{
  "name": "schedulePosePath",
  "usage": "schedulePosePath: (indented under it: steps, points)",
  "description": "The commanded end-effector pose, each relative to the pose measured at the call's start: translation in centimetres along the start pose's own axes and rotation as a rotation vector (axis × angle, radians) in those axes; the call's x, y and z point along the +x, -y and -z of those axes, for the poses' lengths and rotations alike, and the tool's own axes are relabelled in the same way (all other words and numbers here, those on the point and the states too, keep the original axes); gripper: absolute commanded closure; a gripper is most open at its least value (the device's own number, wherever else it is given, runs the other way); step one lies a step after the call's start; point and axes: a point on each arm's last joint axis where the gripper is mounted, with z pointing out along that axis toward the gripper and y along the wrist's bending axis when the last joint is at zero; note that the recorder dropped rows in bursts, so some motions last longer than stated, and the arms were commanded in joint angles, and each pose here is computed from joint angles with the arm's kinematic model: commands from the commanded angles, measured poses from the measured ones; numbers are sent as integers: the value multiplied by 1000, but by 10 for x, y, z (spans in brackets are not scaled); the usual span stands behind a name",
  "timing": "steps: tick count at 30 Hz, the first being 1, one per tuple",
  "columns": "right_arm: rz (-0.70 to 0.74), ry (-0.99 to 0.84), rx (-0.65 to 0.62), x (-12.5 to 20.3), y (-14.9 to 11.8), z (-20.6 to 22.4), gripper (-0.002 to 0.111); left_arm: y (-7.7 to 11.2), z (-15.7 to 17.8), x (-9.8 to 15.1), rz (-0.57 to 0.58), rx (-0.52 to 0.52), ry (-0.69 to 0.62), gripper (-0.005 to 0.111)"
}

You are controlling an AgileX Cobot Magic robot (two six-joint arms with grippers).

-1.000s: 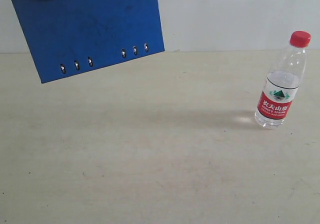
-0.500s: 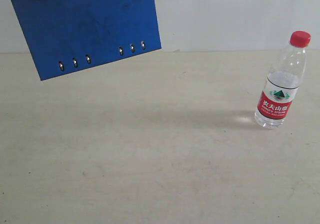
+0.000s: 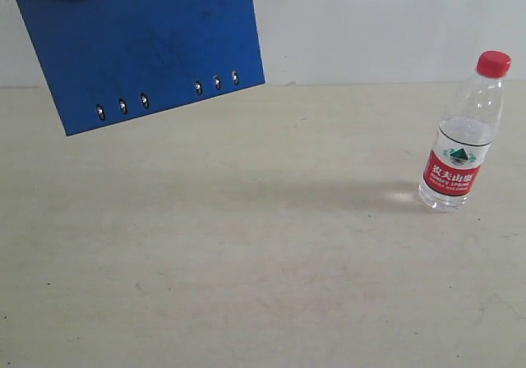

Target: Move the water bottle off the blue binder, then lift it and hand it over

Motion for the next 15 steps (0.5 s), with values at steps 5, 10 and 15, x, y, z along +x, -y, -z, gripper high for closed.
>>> schedulePosePath:
  steps: [5,10,15]
  points:
    - [-52,25,70,2,0,0,108,0,0,1,8,1,-2,101]
    - [-123,115,83,-6,-2,0,108,0,0,1,8,1,-2,101]
    - [-95,176,67,-11,-2,1,108,0,0,1,8,1,-2,101]
